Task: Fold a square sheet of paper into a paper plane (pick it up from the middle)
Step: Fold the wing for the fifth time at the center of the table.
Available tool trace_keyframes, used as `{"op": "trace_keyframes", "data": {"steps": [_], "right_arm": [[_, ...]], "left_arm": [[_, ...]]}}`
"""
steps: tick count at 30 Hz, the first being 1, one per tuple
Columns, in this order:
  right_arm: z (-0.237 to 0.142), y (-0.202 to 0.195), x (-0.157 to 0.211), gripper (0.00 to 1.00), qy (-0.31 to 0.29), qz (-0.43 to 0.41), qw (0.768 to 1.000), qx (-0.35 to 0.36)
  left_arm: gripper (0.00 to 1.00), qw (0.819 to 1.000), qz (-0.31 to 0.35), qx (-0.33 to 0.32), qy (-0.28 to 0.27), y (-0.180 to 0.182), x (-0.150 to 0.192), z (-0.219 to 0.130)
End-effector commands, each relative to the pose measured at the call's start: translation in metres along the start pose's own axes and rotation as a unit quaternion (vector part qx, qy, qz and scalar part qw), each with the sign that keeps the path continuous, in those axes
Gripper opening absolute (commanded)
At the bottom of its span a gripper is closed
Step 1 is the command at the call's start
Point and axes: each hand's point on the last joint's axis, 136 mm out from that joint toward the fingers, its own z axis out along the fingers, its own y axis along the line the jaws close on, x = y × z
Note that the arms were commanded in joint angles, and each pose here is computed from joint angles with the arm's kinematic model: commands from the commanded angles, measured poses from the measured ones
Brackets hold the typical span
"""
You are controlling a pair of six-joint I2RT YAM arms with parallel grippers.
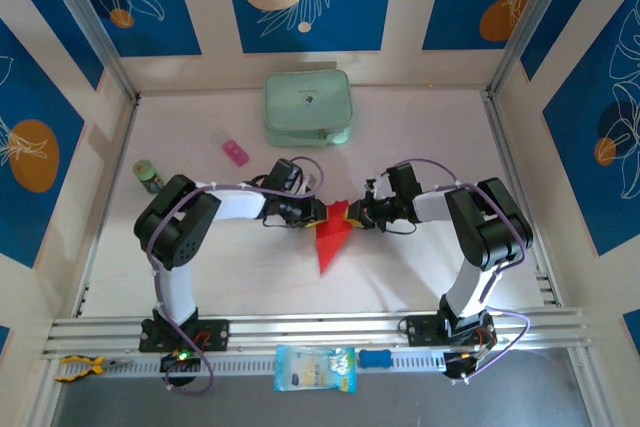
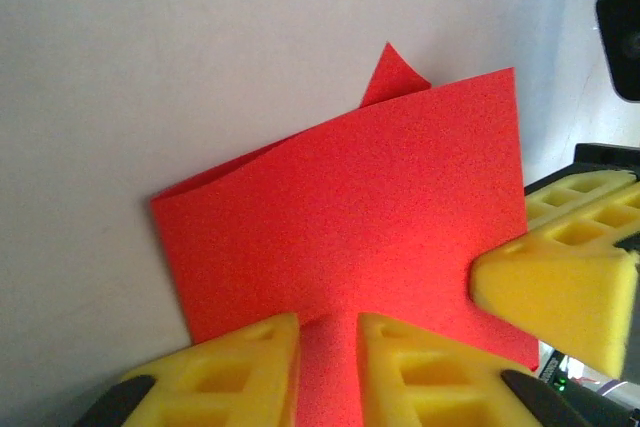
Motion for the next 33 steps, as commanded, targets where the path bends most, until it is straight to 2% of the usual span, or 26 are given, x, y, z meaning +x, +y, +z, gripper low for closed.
{"op": "trace_keyframes", "data": {"steps": [1,6,15,18,24,33], "right_arm": [[-0.004,0.006,-0.001,0.06,-0.001,0.001,1.0,-0.004],[-0.015,0.004,-0.003,0.04,-0.04,0.031,0.999,0.018],[-0.028,-0.011,-0.005,0.03,-0.129,0.146,0.98,0.034],[-0.029,-0.01,-0.004,0.03,-0.15,0.17,0.973,0.035],[-0.032,-0.007,-0.003,0.03,-0.181,0.193,0.963,0.048],[-0.028,0.0,0.0,0.03,-0.173,0.19,0.965,0.044]], "left_arm": [[0.27,1.0,0.005,0.009,-0.003,-0.014,0.002,-0.015],[0.37,0.999,0.035,0.008,-0.03,-0.028,-0.003,-0.036],[0.39,0.988,0.125,-0.063,-0.067,-0.027,0.019,-0.059],[0.39,0.977,0.177,-0.093,-0.068,-0.033,0.033,-0.059],[0.41,0.945,0.283,-0.154,-0.058,-0.044,0.062,-0.048],[0.48,0.902,0.361,-0.233,-0.036,-0.042,0.084,-0.021]]}}
